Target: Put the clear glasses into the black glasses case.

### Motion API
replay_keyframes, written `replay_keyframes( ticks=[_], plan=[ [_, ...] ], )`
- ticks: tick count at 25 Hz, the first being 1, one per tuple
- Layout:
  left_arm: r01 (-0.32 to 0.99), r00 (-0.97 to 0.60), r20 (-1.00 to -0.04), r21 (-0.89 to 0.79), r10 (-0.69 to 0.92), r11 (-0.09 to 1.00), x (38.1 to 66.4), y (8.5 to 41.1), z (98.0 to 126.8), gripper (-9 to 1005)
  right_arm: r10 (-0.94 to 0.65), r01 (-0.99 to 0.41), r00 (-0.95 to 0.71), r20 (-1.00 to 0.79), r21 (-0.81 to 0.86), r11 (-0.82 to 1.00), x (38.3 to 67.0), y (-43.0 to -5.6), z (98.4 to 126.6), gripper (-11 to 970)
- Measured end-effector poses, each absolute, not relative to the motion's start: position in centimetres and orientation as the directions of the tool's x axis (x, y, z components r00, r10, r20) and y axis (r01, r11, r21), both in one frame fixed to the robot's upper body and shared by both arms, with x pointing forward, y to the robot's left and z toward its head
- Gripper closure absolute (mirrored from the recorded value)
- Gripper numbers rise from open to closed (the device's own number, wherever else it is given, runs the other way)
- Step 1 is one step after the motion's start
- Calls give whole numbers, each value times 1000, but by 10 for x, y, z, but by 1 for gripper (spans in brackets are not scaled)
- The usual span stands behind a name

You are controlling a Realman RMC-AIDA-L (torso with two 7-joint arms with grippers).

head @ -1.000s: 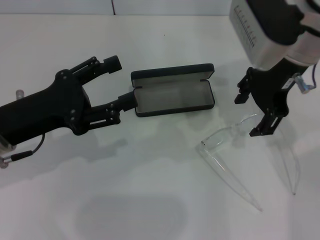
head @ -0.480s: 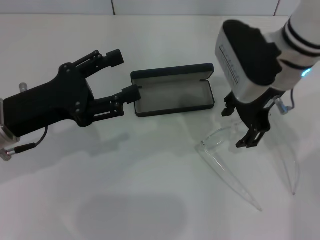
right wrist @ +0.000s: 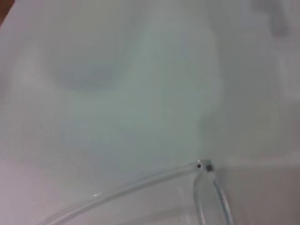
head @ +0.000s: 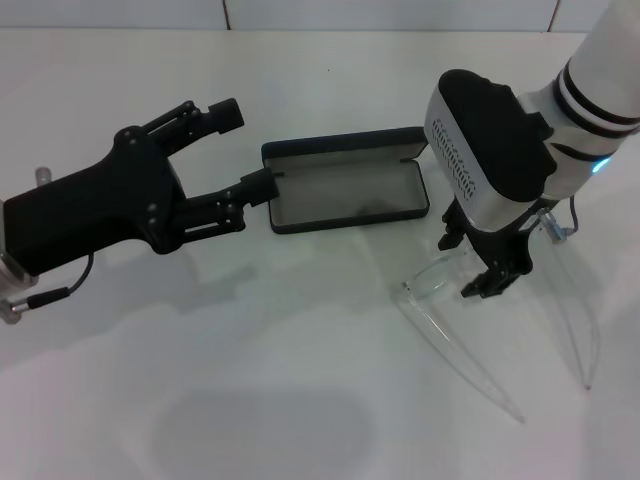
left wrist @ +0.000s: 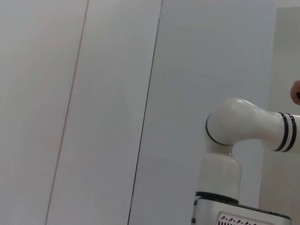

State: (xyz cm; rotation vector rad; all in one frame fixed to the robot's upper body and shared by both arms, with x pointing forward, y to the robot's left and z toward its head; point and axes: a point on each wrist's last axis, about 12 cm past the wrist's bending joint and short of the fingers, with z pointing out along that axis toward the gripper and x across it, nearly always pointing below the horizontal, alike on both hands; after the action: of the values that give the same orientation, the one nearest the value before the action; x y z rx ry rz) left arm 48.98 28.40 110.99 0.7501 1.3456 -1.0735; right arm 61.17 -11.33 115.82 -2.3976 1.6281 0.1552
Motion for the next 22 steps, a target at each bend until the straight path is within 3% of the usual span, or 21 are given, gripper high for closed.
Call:
replay_keyframes(
  ticks=[2, 13, 18, 22],
  plan=[
    [917, -94, -980, -153, -173, 368, 489, 284, 1110, 100, -899, -926, 375, -226, -147, -349, 612, -113, 1159, 213],
    [909, -90, -978, -157, -187, 387, 490, 288, 1111, 101, -909, -939, 339, -242, -146, -312, 614, -119, 1162, 633],
    [908, -70, -976, -149, -208, 392, 491, 289, 1114, 102, -904, -964, 264, -335, -121, -237, 617, -129, 1174, 821],
    [908, -40, -967, -139, -250, 394, 491, 291, 1121, 102, -865, -981, 192, -464, -105, -162, 614, -143, 1187, 890]
  ],
)
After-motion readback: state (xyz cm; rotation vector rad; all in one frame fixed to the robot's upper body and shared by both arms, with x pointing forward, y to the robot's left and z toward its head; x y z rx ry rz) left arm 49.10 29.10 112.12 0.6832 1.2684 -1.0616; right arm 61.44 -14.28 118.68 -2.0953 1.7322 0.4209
